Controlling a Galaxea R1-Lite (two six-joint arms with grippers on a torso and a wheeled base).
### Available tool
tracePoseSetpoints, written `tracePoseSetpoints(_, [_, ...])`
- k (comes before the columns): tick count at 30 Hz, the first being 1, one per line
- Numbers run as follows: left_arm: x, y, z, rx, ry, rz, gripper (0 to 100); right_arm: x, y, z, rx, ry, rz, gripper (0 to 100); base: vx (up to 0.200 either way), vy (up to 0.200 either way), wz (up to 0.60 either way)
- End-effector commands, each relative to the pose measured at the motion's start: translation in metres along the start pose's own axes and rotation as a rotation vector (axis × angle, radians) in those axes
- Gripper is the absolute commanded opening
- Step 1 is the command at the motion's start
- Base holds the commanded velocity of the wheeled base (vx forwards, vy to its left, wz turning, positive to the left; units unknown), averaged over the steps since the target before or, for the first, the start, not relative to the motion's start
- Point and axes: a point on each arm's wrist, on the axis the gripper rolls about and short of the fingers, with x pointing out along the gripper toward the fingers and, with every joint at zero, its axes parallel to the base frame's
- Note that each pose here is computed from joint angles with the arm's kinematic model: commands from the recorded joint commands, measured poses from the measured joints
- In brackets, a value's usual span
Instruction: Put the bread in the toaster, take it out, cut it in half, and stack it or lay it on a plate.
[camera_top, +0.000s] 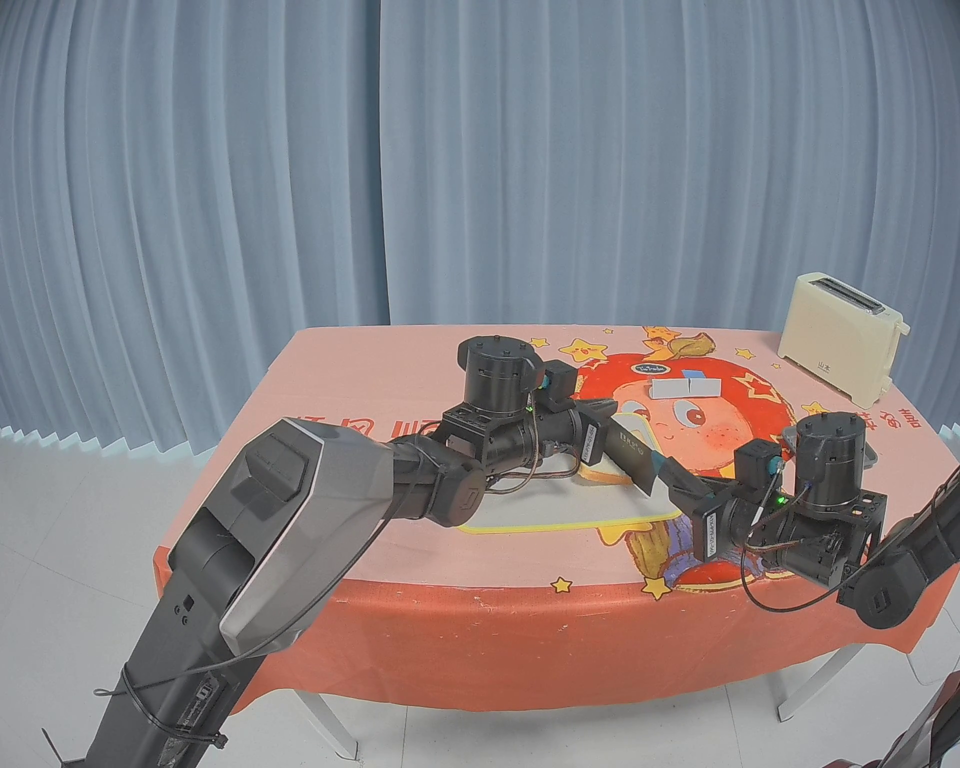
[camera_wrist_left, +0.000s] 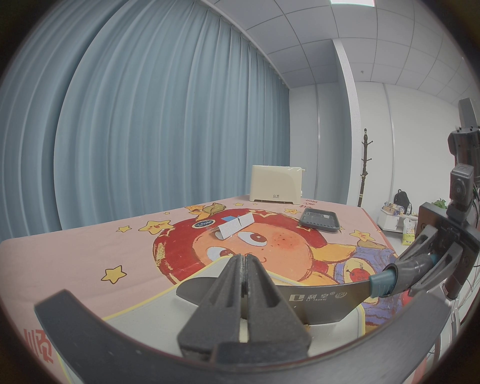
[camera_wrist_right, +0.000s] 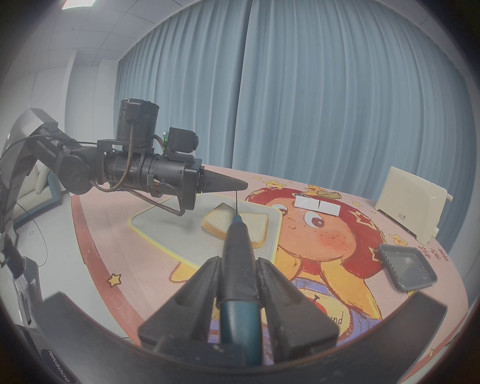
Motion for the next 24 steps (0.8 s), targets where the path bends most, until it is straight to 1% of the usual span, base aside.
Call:
tracePoseSetpoints(1, [0.003,0.002,-0.012,-0.01,0.029,0.002,0,0.001,-0.001,0.003,0.003,-0.023,-0.004,0,0.0,0.0,0.0])
tracePoseSetpoints(7, [0.002,0.002,-0.009,-0.007,0.02,0.002,0,0.001,-0.001,-0.009,-0.012,0.032,-0.008,0,0.0,0.0,0.0])
tracePoseSetpoints(10, [0.002,0.001,-0.005,0.0,0.0,0.001,0,0.002,-0.002,-0.013,-0.024,0.053,-0.013,0,0.0,0.0,0.0])
tracePoseSetpoints(11, [0.001,-0.001,0.002,0.006,-0.024,-0.004,0,0.001,-0.003,-0.016,-0.032,0.074,-0.015,0,0.0,0.0,0.0])
tracePoseSetpoints(12, [0.001,-0.001,0.002,0.006,-0.024,-0.004,0,0.001,-0.003,-0.016,-0.032,0.074,-0.015,0,0.0,0.0,0.0])
tracePoseSetpoints(14, [-0.003,-0.002,0.013,0.01,-0.042,-0.002,0,0.002,-0.003,-0.016,-0.033,0.077,-0.015,0,0.0,0.0,0.0])
tracePoseSetpoints(15, [-0.004,-0.002,0.014,0.01,-0.042,0.0,0,0.002,-0.003,-0.016,-0.033,0.077,-0.015,0,0.0,0.0,0.0])
tracePoseSetpoints(17, [-0.004,-0.001,0.014,0.01,-0.042,0.0,0,0.002,-0.003,-0.016,-0.031,0.074,-0.015,0,0.0,0.0,0.0])
tracePoseSetpoints(21, [-0.003,0.003,0.009,0.005,-0.032,0.007,0,0.003,-0.003,-0.008,-0.024,0.035,-0.016,0,0.0,0.0,0.0])
tracePoseSetpoints(24, [0.001,0.006,-0.006,-0.004,-0.008,0.01,0,0.003,-0.004,-0.004,-0.019,0.016,-0.018,0,0.0,0.0,0.0])
